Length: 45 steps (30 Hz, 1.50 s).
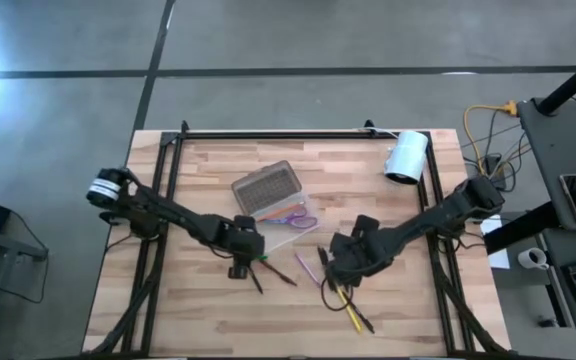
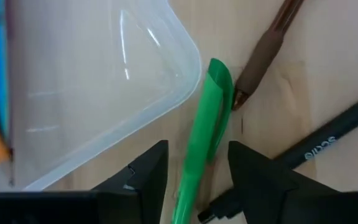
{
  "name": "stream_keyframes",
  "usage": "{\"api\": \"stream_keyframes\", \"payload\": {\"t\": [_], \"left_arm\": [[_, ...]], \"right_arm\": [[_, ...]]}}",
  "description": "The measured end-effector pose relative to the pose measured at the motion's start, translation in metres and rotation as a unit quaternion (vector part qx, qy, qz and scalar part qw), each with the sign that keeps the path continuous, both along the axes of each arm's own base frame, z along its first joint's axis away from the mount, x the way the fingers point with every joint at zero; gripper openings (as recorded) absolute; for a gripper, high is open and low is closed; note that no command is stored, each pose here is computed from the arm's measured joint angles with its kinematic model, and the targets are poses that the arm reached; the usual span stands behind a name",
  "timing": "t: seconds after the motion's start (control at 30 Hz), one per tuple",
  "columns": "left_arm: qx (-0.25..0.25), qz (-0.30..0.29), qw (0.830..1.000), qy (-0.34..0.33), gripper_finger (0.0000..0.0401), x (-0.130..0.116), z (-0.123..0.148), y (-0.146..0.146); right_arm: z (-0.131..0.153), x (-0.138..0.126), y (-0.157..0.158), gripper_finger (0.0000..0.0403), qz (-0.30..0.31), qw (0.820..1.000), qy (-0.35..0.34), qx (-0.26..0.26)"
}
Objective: Pick & place school supplies into a supply box
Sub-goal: Put the green pen into the black supply box
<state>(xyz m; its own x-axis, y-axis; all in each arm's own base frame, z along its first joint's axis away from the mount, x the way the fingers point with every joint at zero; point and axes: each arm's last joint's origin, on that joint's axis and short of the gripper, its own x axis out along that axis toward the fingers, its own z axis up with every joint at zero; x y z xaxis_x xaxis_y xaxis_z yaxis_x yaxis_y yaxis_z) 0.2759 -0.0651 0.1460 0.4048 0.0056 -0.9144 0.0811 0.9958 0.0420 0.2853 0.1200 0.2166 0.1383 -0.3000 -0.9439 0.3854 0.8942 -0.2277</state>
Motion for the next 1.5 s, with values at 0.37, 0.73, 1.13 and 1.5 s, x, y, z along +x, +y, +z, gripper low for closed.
{"api": "stream_keyframes", "payload": {"t": [0.37, 0.73, 1.13, 1.5], "left_arm": [[0.008, 0.002, 0.999, 0.046, 0.0107, -0.015, -0.003, 0.006], [0.006, 0.012, 0.999, 0.034, 0.0012, -0.014, -0.004, 0.006], [-0.087, 0.086, 0.992, -0.013, 0.0012, -0.039, 0.047, 0.009], [-0.165, 0.257, 0.946, -0.108, 0.0012, 0.004, 0.082, 0.049]], "right_arm": [[-0.01, -0.01, 0.009, 0.0225, -0.013, 1.0, 0.004, -0.007], [-0.01, -0.01, 0.007, 0.0224, -0.013, 0.999, -0.012, -0.042], [-0.003, -0.013, 0.005, 0.0209, -0.012, 0.998, -0.023, -0.051], [0.015, -0.019, -0.022, 0.0192, -0.09, 0.994, -0.059, -0.035]]}}
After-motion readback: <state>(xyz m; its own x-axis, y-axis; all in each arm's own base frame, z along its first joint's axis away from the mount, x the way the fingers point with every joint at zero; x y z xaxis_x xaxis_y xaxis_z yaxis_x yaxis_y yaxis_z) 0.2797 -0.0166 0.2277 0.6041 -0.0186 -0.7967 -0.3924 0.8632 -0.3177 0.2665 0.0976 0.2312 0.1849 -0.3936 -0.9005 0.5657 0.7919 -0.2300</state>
